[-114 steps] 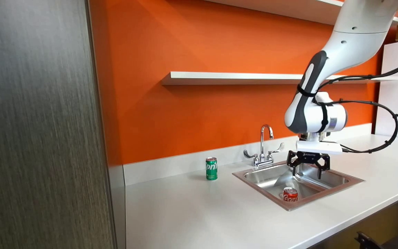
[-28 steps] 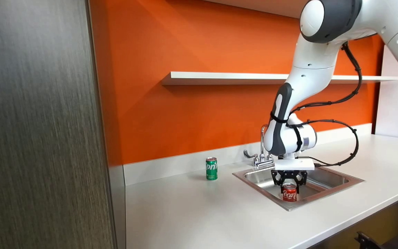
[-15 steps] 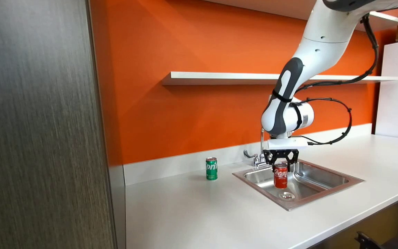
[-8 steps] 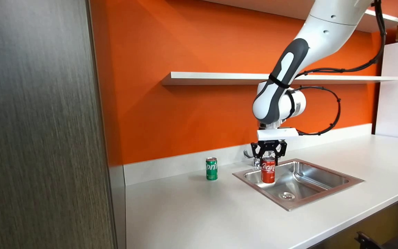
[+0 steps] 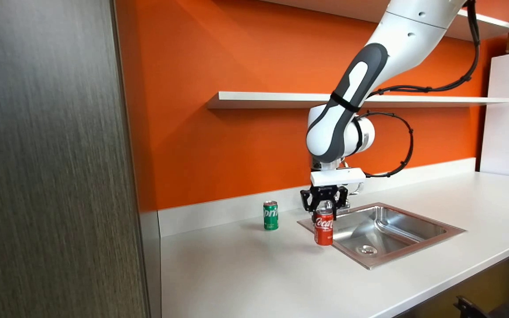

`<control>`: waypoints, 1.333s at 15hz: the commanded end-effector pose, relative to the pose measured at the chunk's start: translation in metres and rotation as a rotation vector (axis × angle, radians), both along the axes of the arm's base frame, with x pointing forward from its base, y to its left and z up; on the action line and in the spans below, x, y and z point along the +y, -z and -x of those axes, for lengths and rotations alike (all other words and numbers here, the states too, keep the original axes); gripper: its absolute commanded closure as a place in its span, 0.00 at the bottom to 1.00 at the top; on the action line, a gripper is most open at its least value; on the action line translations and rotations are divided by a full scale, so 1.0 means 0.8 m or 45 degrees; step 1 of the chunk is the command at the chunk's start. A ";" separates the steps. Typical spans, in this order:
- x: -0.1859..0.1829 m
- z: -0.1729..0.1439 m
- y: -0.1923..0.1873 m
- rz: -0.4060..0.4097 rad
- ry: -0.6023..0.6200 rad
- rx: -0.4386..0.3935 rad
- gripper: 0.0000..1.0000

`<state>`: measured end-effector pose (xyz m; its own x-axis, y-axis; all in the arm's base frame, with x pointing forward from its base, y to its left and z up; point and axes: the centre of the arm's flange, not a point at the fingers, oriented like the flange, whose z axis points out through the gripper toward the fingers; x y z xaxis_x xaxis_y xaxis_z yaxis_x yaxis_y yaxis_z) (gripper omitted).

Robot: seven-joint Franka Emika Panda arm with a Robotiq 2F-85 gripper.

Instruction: Move the cola can to the counter to the left of the sink

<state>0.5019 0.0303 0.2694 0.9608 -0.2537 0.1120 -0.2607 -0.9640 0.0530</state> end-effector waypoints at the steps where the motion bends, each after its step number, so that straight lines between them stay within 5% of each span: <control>1: 0.032 0.011 0.001 -0.006 -0.040 0.022 0.61; 16: 0.063 0.040 0.024 0.005 -0.107 0.082 0.61; 17: 0.063 0.040 0.024 0.007 -0.108 0.082 0.11; 20: 0.063 0.039 0.020 0.004 -0.106 0.079 0.00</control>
<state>0.4753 0.0751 0.2435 0.9857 -0.1618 0.0464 -0.1646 -0.9843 0.0640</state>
